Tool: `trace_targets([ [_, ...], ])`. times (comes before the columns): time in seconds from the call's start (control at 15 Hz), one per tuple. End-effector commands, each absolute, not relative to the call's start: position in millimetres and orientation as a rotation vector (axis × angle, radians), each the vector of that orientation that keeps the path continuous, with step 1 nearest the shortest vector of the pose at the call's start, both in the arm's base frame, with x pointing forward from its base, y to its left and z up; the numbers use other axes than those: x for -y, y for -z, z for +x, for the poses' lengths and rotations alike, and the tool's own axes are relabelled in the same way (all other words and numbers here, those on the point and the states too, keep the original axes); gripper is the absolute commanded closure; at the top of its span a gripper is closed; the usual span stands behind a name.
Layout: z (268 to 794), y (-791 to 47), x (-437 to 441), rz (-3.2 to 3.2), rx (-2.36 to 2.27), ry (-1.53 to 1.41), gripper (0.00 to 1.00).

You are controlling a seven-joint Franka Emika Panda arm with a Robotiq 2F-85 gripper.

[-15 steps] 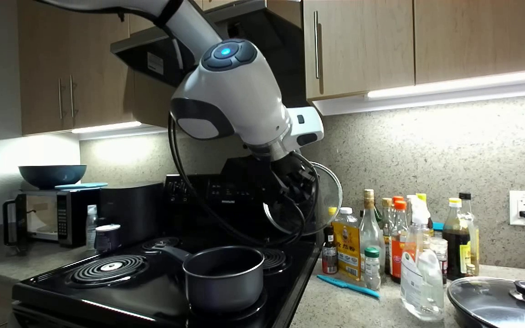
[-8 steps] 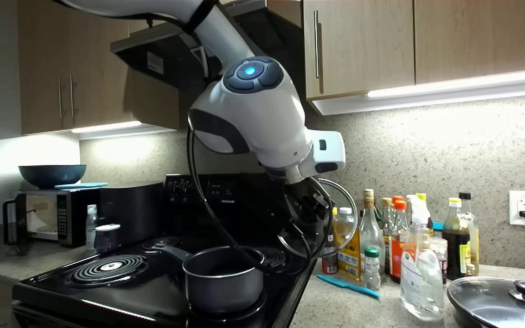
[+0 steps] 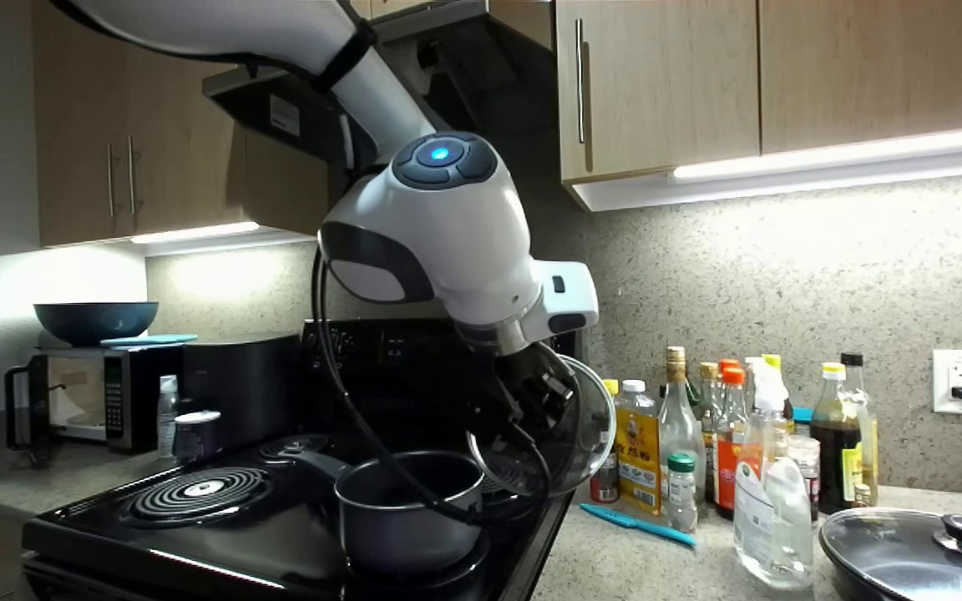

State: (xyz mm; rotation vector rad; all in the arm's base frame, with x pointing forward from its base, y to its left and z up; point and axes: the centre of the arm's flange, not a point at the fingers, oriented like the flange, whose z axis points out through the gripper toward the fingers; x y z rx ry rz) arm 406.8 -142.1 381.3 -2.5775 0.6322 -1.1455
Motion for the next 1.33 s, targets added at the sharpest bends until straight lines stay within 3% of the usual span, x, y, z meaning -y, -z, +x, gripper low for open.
trace_targets([
  [0.0, 406, -377, 101, -2.697, -0.422, 1.076, 0.77],
  [0.53, 413, -367, 43, -2.867, -0.138, 1.105, 0.77],
  [1.07, 430, -356, 44, -2.897, -0.077, 1.054, 0.77],
  [1.13, 419, -357, 42, -2.874, -0.108, 1.051, 0.52],
  [1.27, 421, -352, 42, -2.878, -0.101, 1.032, 0.52],
])
